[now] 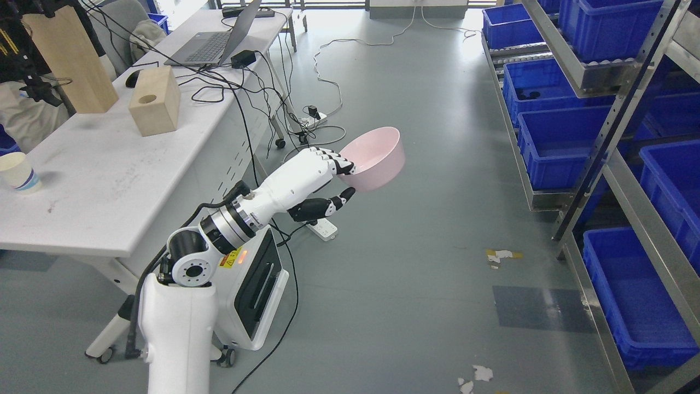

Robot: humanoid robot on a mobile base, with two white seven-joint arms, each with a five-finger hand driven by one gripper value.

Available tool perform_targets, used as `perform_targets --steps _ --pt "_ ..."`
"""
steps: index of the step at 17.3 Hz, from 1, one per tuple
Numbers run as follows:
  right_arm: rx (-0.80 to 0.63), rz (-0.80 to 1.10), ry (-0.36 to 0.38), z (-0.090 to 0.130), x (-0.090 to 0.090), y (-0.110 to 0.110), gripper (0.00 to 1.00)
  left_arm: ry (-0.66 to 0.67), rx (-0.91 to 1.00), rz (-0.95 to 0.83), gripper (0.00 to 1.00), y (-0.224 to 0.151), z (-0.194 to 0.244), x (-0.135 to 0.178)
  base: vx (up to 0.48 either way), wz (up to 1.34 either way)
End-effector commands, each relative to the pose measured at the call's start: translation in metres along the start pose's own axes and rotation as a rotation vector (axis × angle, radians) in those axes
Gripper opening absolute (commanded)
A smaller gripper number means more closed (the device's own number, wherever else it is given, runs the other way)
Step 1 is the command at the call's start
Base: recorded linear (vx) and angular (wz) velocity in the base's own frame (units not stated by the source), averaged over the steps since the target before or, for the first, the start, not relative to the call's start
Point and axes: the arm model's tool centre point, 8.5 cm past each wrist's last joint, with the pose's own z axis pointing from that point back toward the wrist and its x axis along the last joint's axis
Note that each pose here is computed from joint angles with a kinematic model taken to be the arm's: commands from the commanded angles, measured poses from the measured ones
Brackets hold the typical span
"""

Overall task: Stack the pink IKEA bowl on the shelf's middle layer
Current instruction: 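Hold the pink bowl in the left hand while turning to another shelf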

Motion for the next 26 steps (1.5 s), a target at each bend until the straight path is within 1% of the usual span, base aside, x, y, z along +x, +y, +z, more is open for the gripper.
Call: perform_targets --steps 1,6,10,13,18,22,23,26 --pt "-0.016 0.002 0.006 0.000 -0.009 -0.010 1.00 0.006 -0.013 -0.010 0.03 0.001 0.004 -0.002 0.196 -0.09" --pt "-0.016 0.002 0.006 0.000 -0.009 -0.010 1.00 0.006 -0.003 -0.018 0.03 0.006 0.003 -0.003 0.202 -0.08" --pt "-0.016 0.002 0.006 0.000 -0.009 -0.010 1.00 -0.005 0.040 -0.078 0.03 0.034 -0.002 -0.002 0.149 -0.03" --pt "-0.016 0.002 0.006 0.000 -0.009 -0.010 1.00 -0.033 0.042 -0.106 0.03 0.046 -0.013 0.002 0.111 -0.02" --pt "-0.016 0.002 0.006 0.000 -0.009 -0.010 1.00 -0.076 0.008 -0.102 0.03 0.037 -0.026 0.012 0.082 -0.17" --pt "-0.016 0.002 0.006 0.000 -0.009 -0.010 1.00 -0.101 -0.016 -0.095 0.03 0.028 -0.032 0.018 0.062 -0.61" --pt "-0.016 0.002 0.006 0.000 -0.009 -0.010 1.00 -0.104 -0.013 -0.101 0.03 0.031 -0.033 0.018 0.060 -0.88" --pt "-0.016 0.002 0.006 0.000 -0.009 -0.010 1.00 -0.147 0.011 -0.161 0.04 0.059 -0.052 0.025 0.040 -1.23"
